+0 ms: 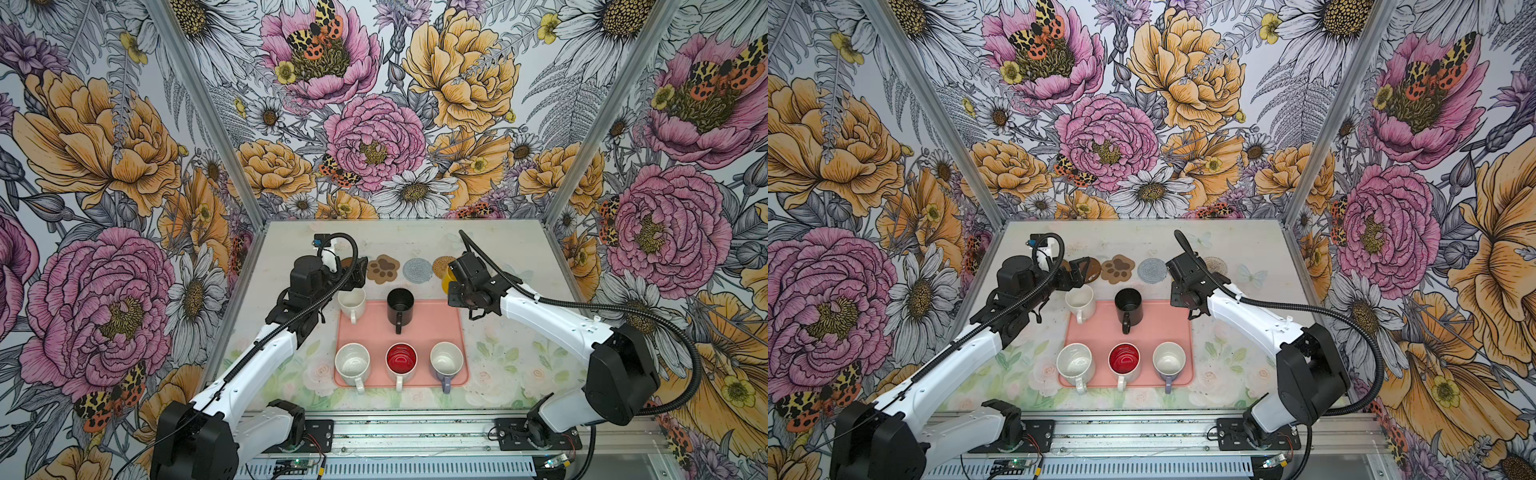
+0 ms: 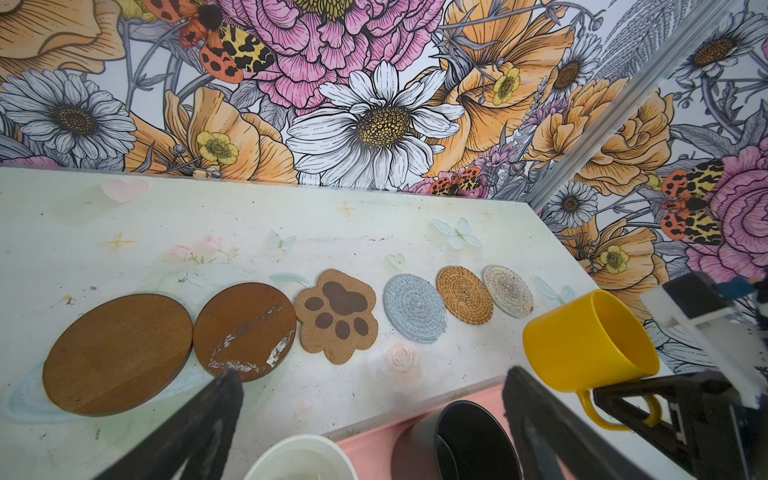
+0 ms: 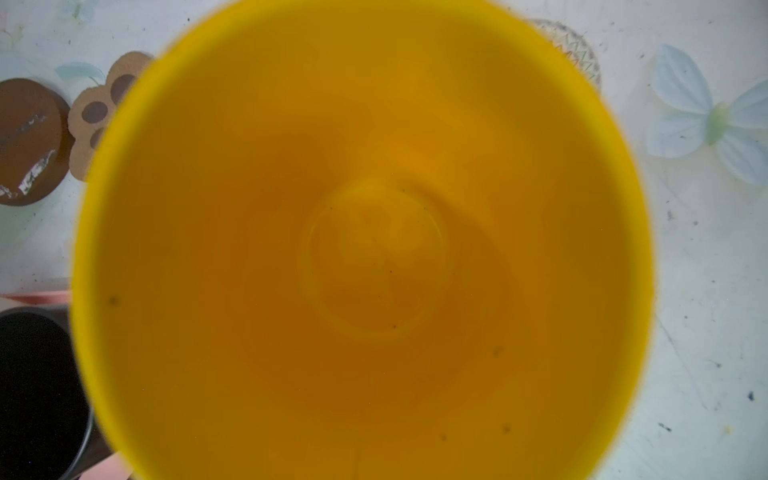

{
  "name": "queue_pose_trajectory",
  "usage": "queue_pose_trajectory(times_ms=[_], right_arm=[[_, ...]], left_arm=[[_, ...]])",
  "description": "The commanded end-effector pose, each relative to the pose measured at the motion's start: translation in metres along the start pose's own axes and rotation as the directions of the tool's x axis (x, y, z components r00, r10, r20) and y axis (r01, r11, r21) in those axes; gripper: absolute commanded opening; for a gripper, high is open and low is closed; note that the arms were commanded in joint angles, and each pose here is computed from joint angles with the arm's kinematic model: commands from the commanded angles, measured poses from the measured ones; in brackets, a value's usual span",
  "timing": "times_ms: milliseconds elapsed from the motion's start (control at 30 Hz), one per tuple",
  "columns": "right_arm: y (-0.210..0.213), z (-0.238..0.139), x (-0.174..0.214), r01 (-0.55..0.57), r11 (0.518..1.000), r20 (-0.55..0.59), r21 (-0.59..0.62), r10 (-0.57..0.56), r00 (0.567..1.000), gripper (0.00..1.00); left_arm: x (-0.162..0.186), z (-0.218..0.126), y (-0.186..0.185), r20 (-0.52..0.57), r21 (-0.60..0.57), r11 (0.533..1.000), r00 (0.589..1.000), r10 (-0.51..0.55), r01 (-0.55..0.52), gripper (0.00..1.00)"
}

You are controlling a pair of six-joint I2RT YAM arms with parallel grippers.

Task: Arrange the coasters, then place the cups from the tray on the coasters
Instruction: 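Grasp the yellow mug with the right gripper and lift it off the tray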

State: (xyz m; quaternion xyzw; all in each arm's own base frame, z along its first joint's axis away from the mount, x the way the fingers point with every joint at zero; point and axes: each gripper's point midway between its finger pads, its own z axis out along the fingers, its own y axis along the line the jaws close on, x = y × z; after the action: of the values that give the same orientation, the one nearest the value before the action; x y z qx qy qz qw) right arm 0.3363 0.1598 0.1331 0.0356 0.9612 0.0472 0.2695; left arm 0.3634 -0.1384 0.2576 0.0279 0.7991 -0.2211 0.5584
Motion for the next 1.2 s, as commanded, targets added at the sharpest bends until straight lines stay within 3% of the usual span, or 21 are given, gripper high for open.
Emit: queue_pose_trajectory(times_ms=[0, 567, 1167], right_arm=[[0.001, -0.028, -0.048, -0.008, 0.998, 0.132, -0.060, 0.015, 0.991, 0.00], [-0.066, 0.013, -0.109, -0.062, 0.998, 0.105, 0.006, 0.061, 0.993, 0.00], [-0.090, 0.068, -0.126, -0.066, 0.995, 0.045, 0.079, 0.063, 0.997, 0.00]], left_arm=[[0.002, 0.001, 0.004, 0.002, 0.002, 1.000, 1.000, -0.009, 0.009, 0.99], [0.002, 0.003, 0.007, -0.002, -0.011, 1.000, 1.000, -0.007, 0.007, 0.99], [-0.002, -0.004, 0.009, 0.012, -0.030, 1.000, 1.000, -0.006, 0.006, 0.99]])
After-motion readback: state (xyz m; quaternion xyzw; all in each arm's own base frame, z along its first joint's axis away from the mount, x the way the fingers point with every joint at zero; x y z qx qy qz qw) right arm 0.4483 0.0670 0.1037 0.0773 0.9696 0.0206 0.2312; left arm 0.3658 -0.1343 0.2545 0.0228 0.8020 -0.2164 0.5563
